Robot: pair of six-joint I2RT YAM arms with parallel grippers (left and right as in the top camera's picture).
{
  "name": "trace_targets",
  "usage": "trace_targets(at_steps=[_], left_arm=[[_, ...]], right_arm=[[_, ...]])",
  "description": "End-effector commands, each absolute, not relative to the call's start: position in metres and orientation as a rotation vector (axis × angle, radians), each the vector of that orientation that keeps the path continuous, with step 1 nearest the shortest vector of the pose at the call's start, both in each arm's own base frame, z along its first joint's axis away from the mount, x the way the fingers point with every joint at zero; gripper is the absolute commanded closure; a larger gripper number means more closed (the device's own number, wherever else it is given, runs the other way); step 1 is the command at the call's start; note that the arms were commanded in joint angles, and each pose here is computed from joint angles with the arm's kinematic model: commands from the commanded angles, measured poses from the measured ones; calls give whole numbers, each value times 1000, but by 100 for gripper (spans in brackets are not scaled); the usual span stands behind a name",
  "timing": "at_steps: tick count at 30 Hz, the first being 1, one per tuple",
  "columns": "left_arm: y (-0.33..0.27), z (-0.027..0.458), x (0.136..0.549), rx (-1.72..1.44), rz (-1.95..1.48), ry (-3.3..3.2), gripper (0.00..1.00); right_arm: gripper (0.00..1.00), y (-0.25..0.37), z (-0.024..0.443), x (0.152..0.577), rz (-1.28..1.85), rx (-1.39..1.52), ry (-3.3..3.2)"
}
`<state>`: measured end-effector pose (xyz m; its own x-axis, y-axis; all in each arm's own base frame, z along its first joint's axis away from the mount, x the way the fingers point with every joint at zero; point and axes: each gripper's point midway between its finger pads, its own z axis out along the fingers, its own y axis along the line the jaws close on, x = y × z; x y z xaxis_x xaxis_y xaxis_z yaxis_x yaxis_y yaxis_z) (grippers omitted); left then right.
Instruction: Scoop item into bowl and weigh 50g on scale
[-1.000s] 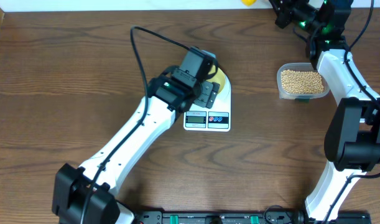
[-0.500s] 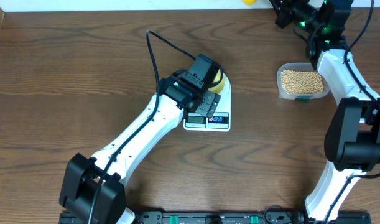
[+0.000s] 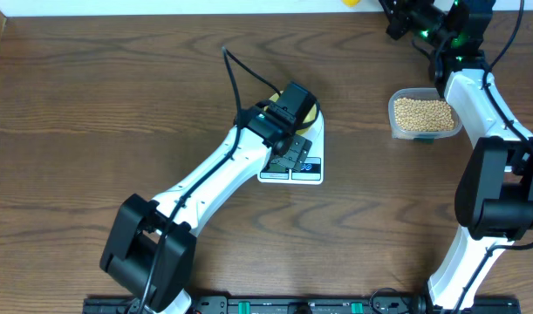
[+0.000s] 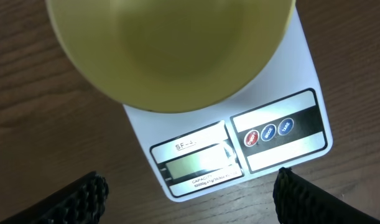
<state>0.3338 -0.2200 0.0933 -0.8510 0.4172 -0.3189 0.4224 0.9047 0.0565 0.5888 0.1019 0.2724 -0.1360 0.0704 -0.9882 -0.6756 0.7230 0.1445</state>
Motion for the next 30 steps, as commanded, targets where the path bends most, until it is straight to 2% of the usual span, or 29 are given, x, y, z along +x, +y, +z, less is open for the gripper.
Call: trace_targets(at_steps=[1, 30], left_arm=[[-220, 82, 331, 630, 16, 2764, 13], [-225, 30, 326, 690, 81, 2852, 13]], right_arm=[[99, 105, 284, 589, 669, -530, 1557], [99, 108, 275, 588, 692, -521, 1598]])
